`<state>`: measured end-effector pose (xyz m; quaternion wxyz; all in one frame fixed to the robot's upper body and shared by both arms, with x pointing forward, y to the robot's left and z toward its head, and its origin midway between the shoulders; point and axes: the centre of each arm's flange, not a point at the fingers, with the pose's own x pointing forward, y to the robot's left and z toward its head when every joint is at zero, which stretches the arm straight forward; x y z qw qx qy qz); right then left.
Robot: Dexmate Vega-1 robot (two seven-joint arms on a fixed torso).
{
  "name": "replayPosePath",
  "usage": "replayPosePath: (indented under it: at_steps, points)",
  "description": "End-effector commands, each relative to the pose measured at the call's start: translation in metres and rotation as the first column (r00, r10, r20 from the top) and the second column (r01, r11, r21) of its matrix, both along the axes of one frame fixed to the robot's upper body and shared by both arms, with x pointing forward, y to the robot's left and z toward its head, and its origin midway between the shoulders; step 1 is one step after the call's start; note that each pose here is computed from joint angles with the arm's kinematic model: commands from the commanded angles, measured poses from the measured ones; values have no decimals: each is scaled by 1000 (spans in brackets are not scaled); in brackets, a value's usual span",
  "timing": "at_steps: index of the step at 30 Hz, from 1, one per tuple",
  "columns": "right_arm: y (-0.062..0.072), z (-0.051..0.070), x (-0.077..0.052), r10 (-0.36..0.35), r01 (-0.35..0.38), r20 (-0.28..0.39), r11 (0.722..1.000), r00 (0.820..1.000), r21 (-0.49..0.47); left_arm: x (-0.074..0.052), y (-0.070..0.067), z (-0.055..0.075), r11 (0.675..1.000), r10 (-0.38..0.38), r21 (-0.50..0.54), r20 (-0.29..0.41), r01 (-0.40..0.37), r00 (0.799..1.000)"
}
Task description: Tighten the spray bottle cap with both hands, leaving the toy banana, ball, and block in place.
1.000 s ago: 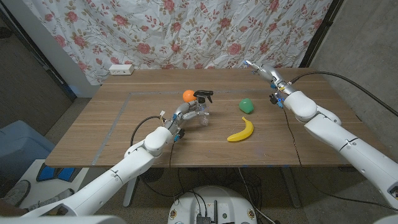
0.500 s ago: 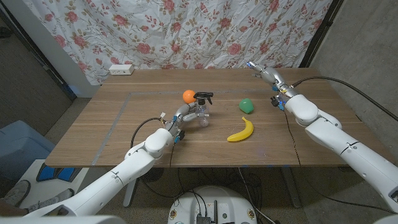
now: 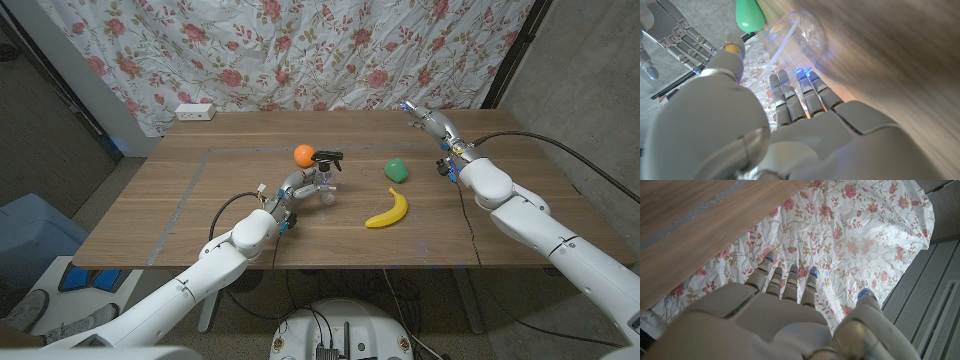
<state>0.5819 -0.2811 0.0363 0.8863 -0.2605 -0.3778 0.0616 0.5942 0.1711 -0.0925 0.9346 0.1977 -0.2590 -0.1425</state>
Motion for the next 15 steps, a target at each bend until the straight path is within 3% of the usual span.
replayPosePath:
  at_steps: [1,15]
  points:
    - [0,-6,-2,3,-3,-10,1000,1000,12,-5,4,-3,1000,5,9,-9,-5,1000]
    - [1,-8,-1,-1,2,-12,1000,1000,3,-5,9,0,1000,3,18,-15,-3,1000]
